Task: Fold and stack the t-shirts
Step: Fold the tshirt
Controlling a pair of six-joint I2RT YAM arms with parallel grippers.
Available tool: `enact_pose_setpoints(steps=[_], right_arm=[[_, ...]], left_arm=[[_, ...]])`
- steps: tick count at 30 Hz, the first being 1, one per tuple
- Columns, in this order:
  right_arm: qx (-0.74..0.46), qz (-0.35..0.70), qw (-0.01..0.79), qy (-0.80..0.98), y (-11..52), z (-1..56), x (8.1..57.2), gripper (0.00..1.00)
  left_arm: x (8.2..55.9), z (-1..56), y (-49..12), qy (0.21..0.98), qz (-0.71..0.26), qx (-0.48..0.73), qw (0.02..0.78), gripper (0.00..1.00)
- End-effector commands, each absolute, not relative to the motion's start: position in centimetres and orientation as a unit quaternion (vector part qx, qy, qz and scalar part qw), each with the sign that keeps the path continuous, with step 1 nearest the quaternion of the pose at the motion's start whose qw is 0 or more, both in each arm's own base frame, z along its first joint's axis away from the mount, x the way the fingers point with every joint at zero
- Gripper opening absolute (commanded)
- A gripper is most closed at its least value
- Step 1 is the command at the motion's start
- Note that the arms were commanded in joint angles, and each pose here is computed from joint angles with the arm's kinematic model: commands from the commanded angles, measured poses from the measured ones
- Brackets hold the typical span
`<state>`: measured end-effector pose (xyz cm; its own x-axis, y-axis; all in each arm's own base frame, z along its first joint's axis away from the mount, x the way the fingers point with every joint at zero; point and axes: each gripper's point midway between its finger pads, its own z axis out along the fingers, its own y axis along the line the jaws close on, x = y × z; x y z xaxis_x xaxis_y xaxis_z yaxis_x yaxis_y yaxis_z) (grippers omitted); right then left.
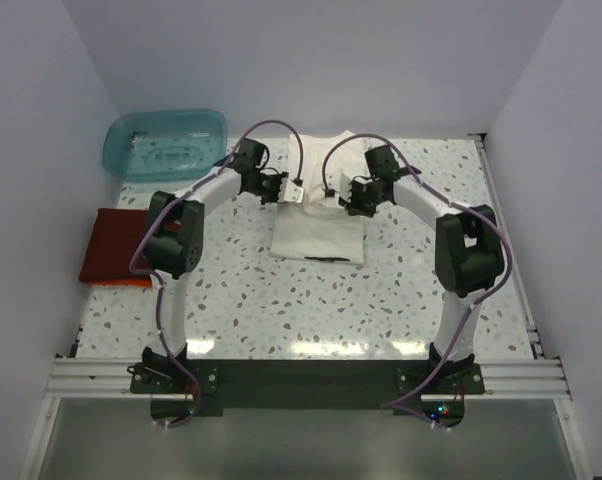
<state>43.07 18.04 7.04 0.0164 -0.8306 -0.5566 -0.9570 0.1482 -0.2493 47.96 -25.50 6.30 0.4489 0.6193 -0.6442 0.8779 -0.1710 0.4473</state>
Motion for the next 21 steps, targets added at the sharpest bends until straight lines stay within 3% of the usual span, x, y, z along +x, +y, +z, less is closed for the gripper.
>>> enact_pose_setpoints(steps=[1,21], right_arm=[[-0.642,0.096,0.342,0.679,18.6,8.6,45.9,0.00],[-0.618,0.067,0.330,0.710,16.6,6.3,48.2,0.00]], left_arm=[[50.0,8.0,-26.3,0.464,-0.144,0.755,0.440,0.00],[52.2,6.7,-26.5,0.453,-0.129,0.753,0.458,0.00]])
